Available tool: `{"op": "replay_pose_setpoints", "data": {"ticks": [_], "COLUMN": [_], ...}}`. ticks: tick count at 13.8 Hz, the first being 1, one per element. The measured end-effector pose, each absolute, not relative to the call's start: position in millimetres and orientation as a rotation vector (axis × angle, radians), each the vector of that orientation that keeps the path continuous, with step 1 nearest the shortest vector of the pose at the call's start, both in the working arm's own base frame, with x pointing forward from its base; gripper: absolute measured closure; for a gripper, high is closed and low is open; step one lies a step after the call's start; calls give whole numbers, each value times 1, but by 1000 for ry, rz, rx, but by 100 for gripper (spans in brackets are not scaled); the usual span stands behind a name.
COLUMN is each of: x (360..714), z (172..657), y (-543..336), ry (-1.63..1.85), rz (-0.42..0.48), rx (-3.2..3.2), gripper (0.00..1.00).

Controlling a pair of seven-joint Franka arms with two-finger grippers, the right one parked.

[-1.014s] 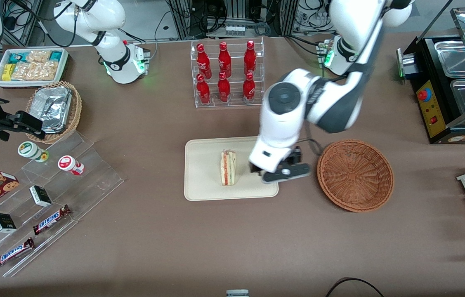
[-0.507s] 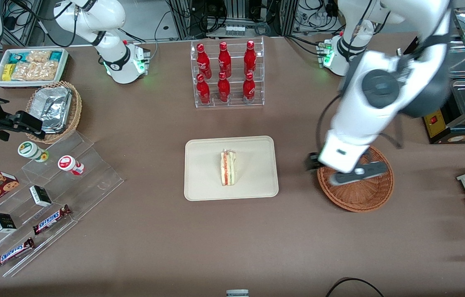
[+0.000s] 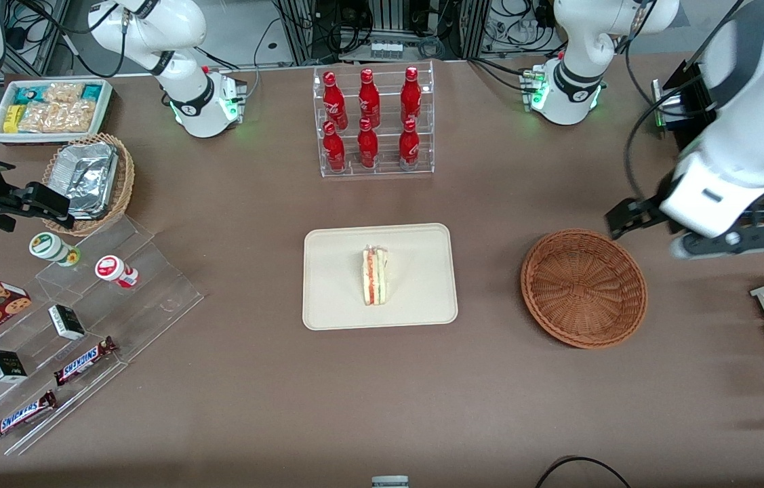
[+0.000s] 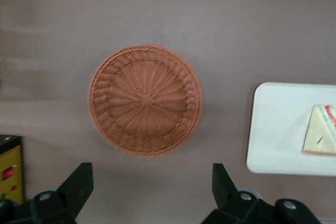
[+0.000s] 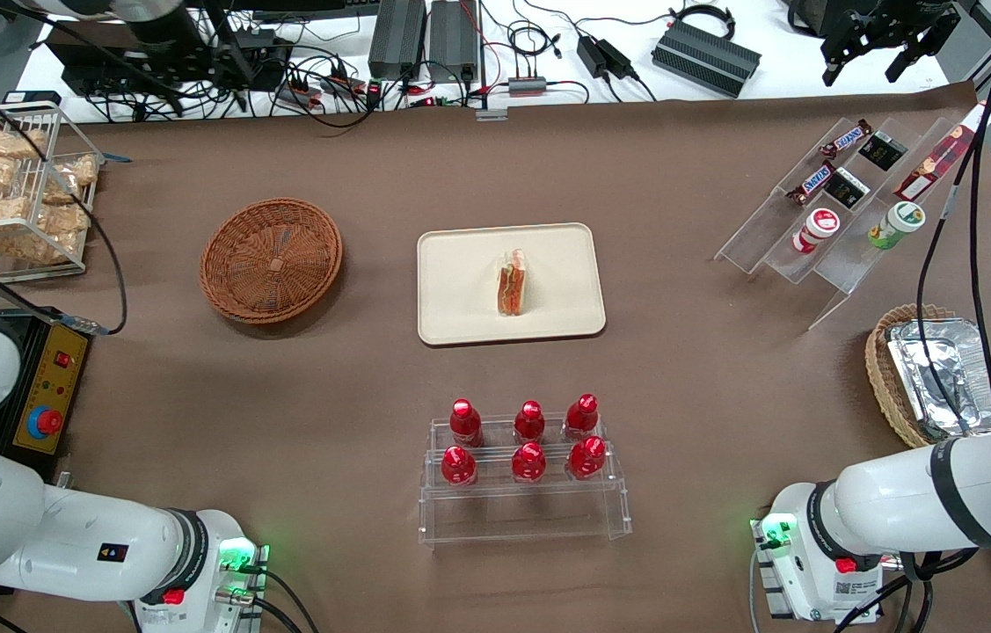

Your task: Place sandwich from basket to tray

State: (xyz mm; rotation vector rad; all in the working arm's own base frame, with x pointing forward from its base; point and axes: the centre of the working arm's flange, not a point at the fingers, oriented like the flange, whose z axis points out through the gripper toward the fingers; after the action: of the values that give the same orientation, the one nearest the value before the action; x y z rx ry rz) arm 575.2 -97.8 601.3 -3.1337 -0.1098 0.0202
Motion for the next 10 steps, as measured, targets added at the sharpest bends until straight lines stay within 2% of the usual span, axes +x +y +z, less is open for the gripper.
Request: {"op": "replay_pose_setpoints", "data": {"ticks": [4,10], "x": [553,532], "z": [627,636], "y": [-48,-4], "ry": [-1,116], "rz": [51,53], "rx": [-3142,-3156], "gripper": [0,0]}}
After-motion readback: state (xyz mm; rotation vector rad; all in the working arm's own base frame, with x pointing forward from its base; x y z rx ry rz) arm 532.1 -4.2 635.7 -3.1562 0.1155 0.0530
